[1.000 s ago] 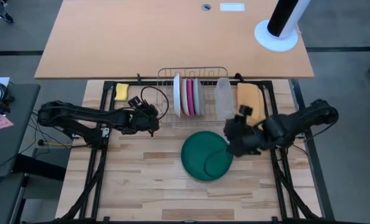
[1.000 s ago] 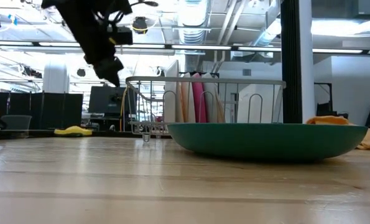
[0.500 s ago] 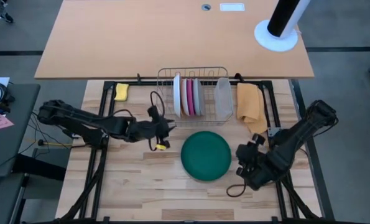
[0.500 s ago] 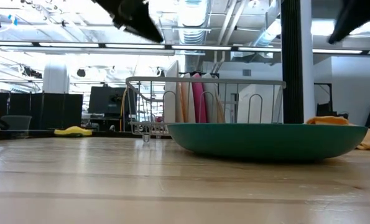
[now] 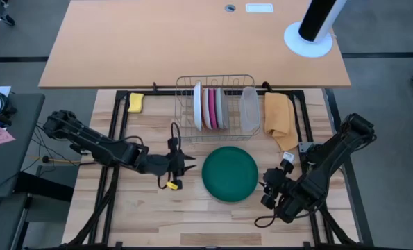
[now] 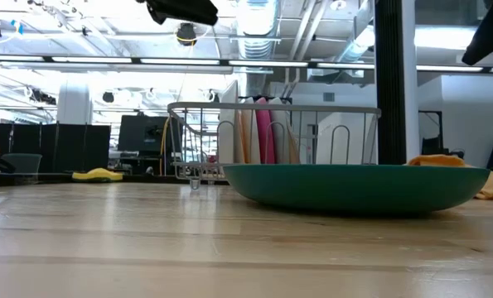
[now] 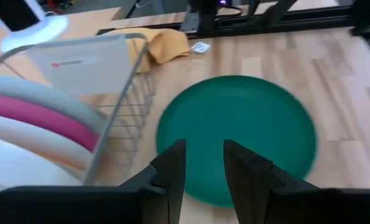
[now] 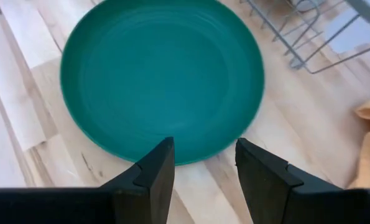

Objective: Sort dishes
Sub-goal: Put the green plate into the dish rack

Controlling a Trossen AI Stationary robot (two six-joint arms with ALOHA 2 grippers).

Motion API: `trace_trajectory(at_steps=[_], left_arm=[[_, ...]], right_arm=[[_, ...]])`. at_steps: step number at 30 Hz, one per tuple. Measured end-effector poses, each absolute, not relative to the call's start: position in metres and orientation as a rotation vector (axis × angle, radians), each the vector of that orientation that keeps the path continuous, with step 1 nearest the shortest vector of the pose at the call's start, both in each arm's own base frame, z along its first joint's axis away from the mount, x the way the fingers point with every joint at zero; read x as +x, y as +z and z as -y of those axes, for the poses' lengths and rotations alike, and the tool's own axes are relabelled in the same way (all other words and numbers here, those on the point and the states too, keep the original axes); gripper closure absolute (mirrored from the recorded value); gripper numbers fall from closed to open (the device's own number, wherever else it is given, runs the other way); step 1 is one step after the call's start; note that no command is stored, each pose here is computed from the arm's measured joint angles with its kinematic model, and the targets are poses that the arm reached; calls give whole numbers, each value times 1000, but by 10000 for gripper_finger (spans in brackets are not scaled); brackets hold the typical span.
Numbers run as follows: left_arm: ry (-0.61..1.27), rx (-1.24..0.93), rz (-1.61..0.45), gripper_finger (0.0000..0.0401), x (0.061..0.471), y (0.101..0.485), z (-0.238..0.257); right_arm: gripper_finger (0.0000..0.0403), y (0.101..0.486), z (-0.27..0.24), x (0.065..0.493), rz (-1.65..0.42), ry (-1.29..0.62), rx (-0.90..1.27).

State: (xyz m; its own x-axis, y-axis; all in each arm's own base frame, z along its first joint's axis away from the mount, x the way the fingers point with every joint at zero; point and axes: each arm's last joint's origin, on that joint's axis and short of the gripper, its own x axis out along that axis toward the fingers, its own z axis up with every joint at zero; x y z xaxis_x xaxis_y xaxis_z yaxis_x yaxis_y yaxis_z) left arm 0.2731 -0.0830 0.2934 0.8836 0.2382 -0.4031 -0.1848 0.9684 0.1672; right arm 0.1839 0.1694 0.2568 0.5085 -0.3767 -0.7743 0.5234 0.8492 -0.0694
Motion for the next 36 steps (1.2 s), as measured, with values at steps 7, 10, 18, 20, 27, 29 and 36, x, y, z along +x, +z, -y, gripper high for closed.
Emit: trace_trajectory(at_steps=[7,10,18,20,27,29,36], left_arm=[[134,71,-431,298,266,293,105],[101,52,-434,298,262,293,113],[34,32,-460,298,259,283,134],[24,35,-474,298,264,275,140],[-52,1,-547,298,280,239,165],[-76,-22,-561,298,282,231,173],[-107,-95,-579,298,281,213,196]], right_arm=[[235,245,-178,193,-885,-548,181],[235,241,-179,195,-891,-555,170],[235,236,-180,197,-905,-556,115],[235,234,-181,198,-907,-559,106],[235,228,-184,200,-920,-566,89],[235,228,-185,199,-918,-563,94],[235,228,-189,196,-895,-585,171]])
